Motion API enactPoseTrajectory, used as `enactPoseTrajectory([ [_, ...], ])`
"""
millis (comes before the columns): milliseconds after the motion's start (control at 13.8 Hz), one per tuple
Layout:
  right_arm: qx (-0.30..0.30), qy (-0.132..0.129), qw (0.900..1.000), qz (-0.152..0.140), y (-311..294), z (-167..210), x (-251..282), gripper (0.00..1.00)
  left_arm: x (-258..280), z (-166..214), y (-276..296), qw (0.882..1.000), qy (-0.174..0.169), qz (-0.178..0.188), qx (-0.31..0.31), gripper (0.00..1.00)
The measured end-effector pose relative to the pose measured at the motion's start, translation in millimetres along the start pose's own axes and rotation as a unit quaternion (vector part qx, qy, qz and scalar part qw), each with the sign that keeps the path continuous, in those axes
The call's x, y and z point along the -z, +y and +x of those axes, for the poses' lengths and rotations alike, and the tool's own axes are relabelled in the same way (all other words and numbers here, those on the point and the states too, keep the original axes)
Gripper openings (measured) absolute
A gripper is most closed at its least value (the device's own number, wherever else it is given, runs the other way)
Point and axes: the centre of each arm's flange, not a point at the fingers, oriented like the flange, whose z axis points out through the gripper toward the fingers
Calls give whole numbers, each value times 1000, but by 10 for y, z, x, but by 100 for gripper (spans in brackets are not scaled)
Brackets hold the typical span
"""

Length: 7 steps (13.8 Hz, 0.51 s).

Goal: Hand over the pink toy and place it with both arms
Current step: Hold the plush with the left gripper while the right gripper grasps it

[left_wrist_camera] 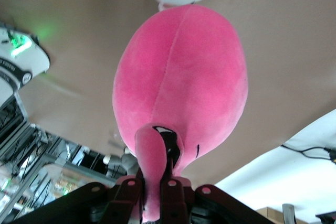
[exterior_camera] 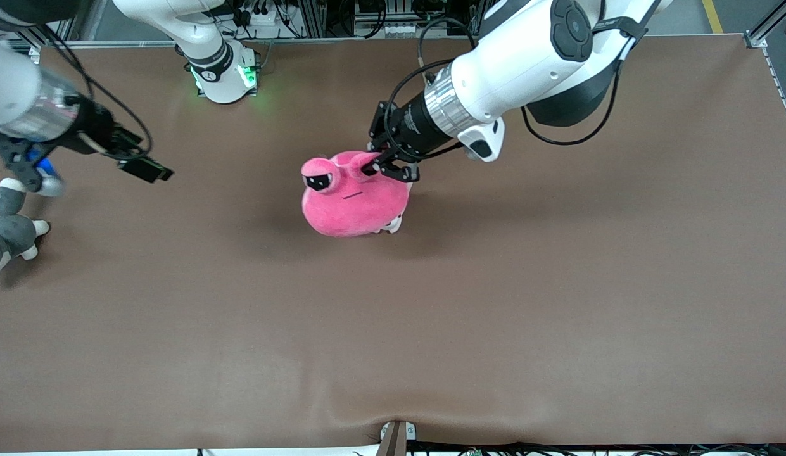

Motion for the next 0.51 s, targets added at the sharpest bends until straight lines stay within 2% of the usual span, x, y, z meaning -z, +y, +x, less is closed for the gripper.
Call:
enactPoseTrajectory([
  [145, -33, -14, 999, 4, -111, -79, -47, 100, -87, -44, -37, 1000, -17, 4, 5, 11],
  [508, -99, -63, 993, 25, -296, -249, -55, 100, -465, -86, -136, 999, -30, 12, 6, 11],
])
